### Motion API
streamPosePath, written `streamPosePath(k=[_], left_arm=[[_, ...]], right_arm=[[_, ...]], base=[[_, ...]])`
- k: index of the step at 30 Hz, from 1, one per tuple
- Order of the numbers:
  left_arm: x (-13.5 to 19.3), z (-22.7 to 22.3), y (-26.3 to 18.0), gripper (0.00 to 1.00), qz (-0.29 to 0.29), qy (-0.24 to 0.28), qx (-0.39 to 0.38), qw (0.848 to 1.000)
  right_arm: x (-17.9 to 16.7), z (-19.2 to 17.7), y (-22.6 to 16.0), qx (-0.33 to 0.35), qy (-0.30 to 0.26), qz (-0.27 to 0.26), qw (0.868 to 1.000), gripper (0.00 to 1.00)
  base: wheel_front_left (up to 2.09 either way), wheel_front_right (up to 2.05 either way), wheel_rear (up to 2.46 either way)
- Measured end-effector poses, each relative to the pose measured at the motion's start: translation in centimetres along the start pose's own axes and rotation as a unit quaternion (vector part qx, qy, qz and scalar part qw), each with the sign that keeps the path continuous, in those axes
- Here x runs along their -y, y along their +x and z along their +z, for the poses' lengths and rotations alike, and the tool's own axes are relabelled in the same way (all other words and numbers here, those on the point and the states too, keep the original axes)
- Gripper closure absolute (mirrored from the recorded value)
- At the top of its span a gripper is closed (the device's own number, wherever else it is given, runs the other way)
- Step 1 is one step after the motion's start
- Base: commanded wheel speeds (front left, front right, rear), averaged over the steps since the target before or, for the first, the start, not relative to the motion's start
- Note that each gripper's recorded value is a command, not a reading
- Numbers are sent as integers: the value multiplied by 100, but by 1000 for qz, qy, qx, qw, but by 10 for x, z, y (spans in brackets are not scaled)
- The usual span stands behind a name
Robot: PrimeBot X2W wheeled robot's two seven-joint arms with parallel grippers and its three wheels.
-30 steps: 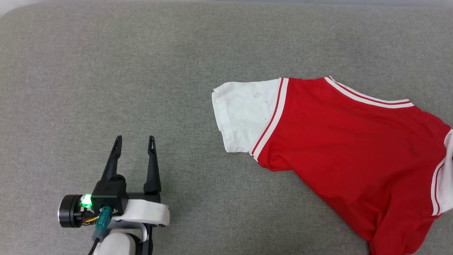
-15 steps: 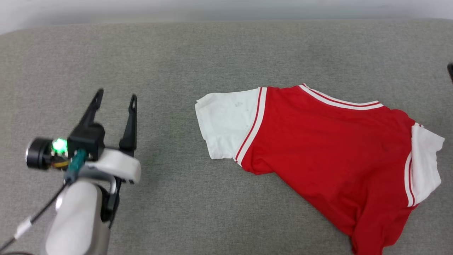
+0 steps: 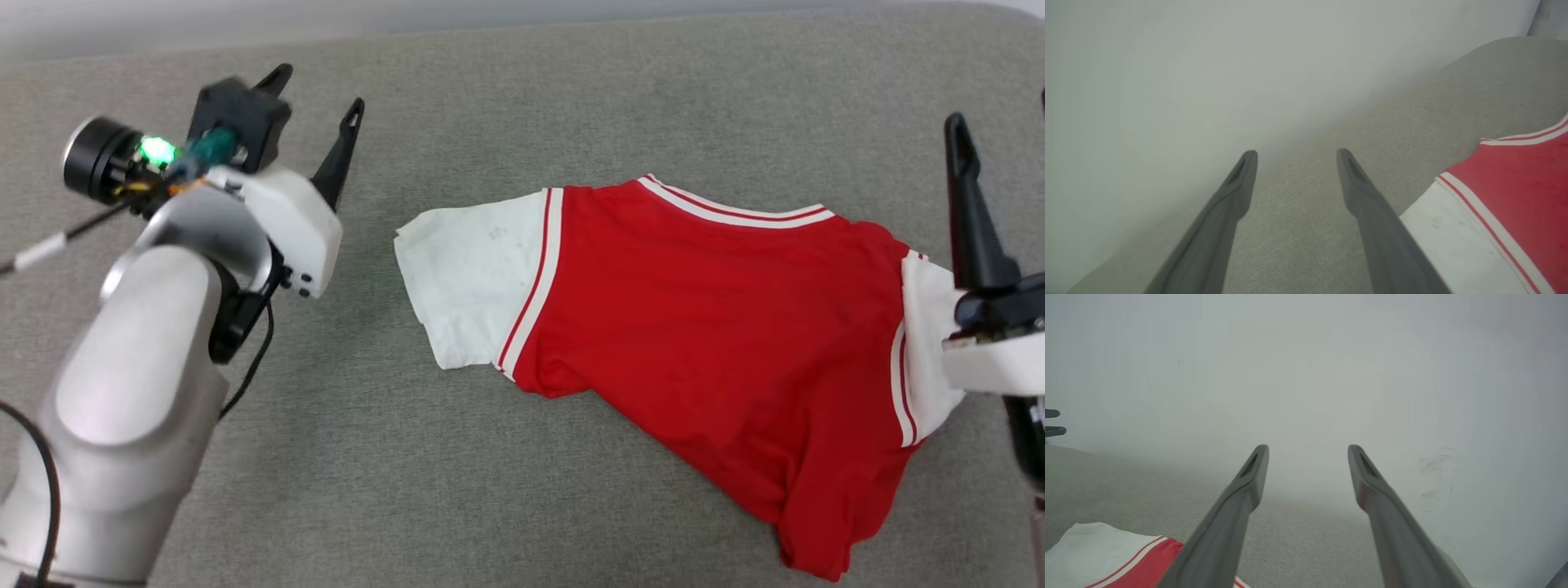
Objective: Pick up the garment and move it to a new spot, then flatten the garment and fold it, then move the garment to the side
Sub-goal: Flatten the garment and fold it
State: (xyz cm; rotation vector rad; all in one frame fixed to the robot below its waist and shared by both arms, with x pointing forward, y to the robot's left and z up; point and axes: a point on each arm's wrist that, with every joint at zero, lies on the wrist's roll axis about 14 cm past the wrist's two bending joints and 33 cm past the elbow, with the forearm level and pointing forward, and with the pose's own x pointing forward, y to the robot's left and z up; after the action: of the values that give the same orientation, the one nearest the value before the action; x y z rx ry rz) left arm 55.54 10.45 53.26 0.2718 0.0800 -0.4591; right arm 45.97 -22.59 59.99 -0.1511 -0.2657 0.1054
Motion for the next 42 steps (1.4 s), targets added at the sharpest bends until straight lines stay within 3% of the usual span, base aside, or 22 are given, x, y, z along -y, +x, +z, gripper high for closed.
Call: streamPosePath(k=[5,9,14,20,23,26,27,28,29,35,42], left_arm=[[21,-13,21,0,-67,3,-99,993],[33,-31,28,0,-114,-7,-193,974],[52,-67,23,0,-168,3,-324,931],[69,-104,17,0,-209,18,-425,881],[80,-130,6,0,-230,28,-477,848],[84,-138,7,0,-241,56,-493,834],[85,-140,7,71,-244,56,-495,832],[86,-141,7,71,-246,60,-497,830],[86,-140,8,100,-249,64,-492,832],[77,-134,-1,100,-242,63,-477,843],[-2,-135,-40,100,-153,52,-504,849]], right_arm=[[-7,-12,-18,-19,18,-11,1000,0],[-13,-23,-29,-35,34,-18,999,0],[-11,-41,-36,-58,38,-24,997,0],[-7,-60,-40,-83,35,-29,995,0],[-10,-68,-39,-94,36,-26,995,0],[-11,-76,-37,-101,39,-22,994,0],[-11,-78,-38,-102,39,-22,994,0],[-10,-81,-38,-106,39,-22,993,0],[-10,-83,-38,-107,40,-23,993,0],[-9,-84,-37,-106,39,-18,993,0],[-13,-79,-38,-99,49,-14,994,0]], base=[[0,0,0],[0,0,0],[0,0,0],[0,0,0],[0,0,0],[0,0,0],[0,0,0],[0,0,0],[0,0,0],[0,0,0],[0,0,0]])
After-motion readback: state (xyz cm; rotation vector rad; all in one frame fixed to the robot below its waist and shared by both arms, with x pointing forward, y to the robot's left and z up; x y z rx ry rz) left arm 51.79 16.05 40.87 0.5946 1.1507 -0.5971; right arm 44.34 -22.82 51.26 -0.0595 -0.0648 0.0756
